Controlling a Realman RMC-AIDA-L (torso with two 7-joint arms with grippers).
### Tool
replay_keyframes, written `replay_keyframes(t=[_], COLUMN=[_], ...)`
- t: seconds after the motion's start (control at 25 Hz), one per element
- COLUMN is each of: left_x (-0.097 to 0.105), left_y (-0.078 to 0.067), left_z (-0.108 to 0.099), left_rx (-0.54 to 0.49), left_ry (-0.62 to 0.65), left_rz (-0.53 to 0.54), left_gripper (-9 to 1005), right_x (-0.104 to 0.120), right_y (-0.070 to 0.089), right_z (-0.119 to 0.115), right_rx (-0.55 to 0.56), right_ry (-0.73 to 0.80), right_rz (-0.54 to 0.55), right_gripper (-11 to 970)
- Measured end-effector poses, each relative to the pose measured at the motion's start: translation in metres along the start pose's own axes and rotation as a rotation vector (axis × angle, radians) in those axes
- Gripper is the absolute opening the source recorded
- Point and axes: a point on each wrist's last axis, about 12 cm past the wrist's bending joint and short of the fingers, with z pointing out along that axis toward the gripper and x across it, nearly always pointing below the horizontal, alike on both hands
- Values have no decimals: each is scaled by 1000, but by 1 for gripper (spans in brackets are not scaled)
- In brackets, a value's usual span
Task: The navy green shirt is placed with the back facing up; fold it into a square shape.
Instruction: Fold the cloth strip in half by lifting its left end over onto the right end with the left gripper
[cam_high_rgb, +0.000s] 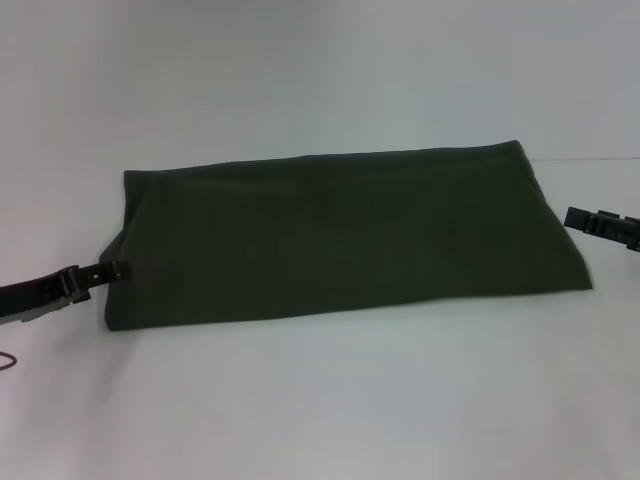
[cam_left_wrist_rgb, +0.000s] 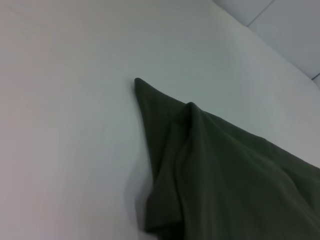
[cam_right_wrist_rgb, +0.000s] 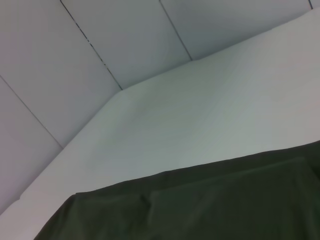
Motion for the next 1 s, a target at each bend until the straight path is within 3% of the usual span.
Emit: replay_keyframes(t=[0.44,1.0], left_x=[7,10], left_y=[-7,-15], left_z=[13,15], left_rx=[0,51], left_ry=[47,95], left_rz=[32,45], left_gripper=[846,822], right_x=[1,1], right_y=[0,-2], right_z=[0,-2], right_rx=[2,7], right_ry=[2,4], right_rz=[1,2], right_gripper=[791,790])
